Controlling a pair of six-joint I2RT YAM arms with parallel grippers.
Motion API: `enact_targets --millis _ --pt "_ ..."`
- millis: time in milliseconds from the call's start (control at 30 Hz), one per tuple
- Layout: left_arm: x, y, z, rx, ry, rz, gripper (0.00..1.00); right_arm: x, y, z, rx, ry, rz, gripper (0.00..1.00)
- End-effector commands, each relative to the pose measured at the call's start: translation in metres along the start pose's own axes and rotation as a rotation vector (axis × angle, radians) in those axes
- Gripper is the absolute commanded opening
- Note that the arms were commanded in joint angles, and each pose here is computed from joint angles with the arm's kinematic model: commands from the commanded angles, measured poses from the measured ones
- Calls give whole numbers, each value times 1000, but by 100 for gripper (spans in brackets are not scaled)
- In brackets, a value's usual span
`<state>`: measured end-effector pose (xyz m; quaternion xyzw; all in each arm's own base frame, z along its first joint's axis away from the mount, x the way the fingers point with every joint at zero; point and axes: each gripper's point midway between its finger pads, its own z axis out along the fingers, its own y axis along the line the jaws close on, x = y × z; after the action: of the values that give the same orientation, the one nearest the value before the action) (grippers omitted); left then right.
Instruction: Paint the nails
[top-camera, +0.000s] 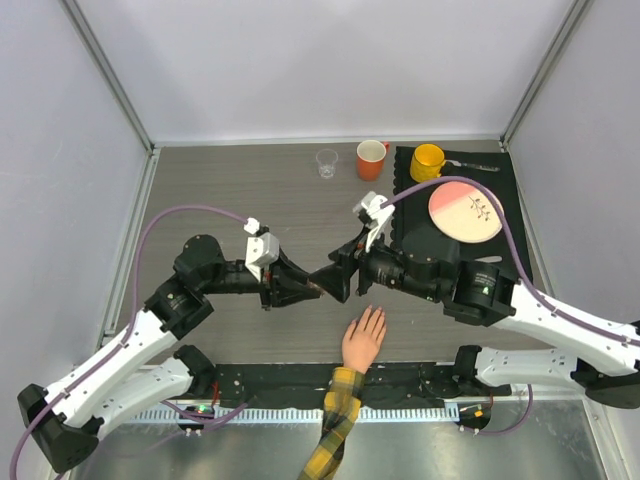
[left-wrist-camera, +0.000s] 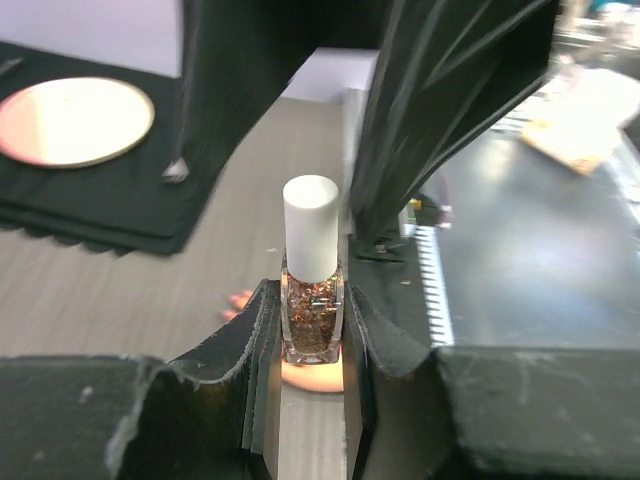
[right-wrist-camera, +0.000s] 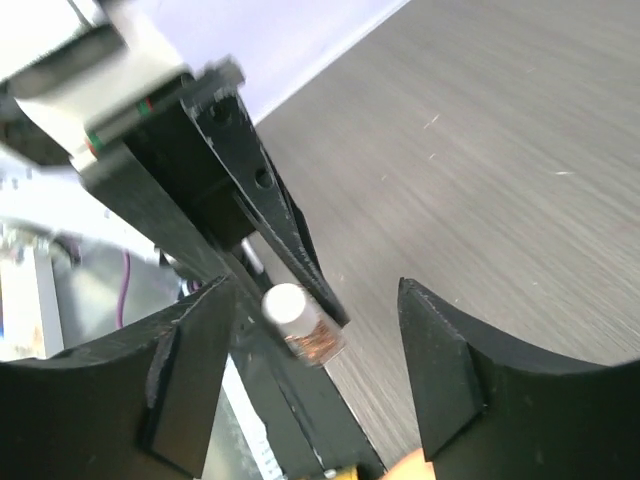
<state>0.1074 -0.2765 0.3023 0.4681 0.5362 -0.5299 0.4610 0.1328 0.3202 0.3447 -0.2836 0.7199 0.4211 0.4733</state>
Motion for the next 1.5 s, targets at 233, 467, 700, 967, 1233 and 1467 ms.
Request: enact_targets --millis 233,467,700,967,1233,1467 --pt "-24 47 -18 -329 -54 83 0 -26 -4 15 290 -77 36 55" --pt "-28 49 -22 -361 -69 94 0 -20 -8 34 423 -76 -25 54" --pt "-28 49 -23 -362 -74 97 0 -16 -20 34 506 -94 -27 52" --pt "-28 45 -20 -333 -80 93 0 -15 -18 37 474 -121 -15 53" --pt "-35 20 -16 -206 -124 119 0 -7 -17 33 416 -135 -10 34" --pt "-32 -66 -14 332 -94 130 0 41 76 -4 -494 30 -263 1"
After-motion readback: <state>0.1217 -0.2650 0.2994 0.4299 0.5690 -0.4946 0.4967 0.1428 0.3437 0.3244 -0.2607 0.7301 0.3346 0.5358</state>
